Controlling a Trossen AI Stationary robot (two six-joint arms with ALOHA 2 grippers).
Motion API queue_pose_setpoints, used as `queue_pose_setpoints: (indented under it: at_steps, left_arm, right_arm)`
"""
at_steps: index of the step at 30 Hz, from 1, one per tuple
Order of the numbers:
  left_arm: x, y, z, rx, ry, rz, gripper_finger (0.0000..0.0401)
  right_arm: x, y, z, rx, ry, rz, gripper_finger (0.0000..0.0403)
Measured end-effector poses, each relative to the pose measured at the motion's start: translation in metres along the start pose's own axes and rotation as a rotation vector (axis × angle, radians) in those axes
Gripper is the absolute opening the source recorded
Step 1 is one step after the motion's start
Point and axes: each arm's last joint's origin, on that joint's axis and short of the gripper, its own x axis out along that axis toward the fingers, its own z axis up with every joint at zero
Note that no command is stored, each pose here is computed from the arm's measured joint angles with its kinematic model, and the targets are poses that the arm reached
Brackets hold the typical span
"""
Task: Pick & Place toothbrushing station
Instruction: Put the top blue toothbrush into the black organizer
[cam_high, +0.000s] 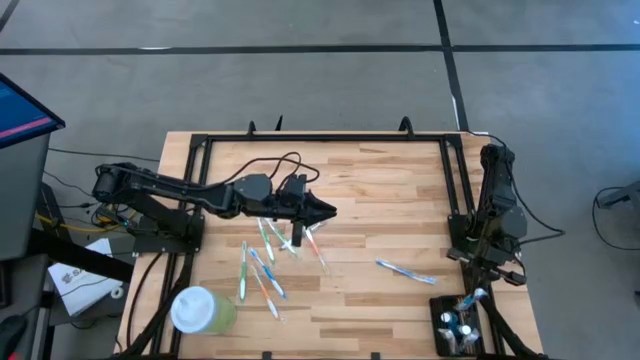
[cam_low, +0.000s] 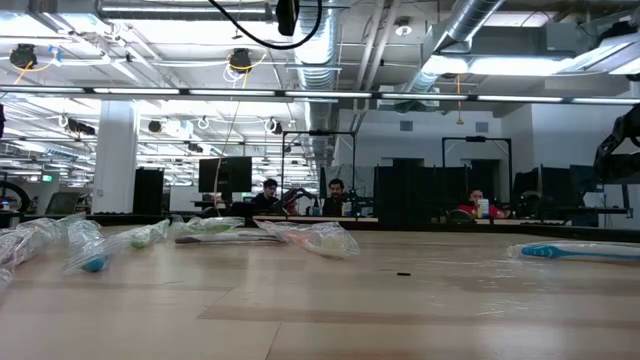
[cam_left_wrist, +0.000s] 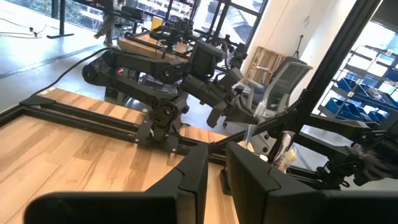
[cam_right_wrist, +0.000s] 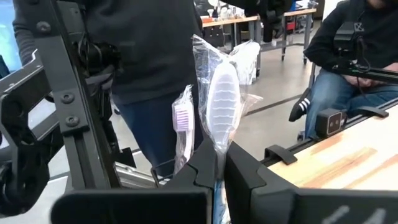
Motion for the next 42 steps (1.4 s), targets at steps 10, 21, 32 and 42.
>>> queue_pose_setpoints:
  at_steps: [10, 21, 32, 42]
  left_arm:
    - [0.0, 0.0, 0.0, 0.0, 0.0, 0.001, 0.0053]
    - [0.0, 0.0, 0.0, -0.007, 0.0, 0.001, 0.0053]
    - [0.0, 0.0, 0.0, -0.026, 0.0, 0.001, 0.0053]
    - [0.0, 0.0, 0.0, -0.026, 0.0, 0.001, 0.0053]
  right_arm:
    - [0.0, -0.003, 0.0, 0.002, -0.002, -0.04, 0.0005]
    - [0.002, -0.004, -0.003, -0.014, 0.026, -0.047, 0.0006]
    - [0.008, -0.006, -0.02, -0.012, 0.038, -0.058, 0.0006]
    - [0.008, -0.006, -0.02, 0.01, 0.037, -0.061, 0.0024]
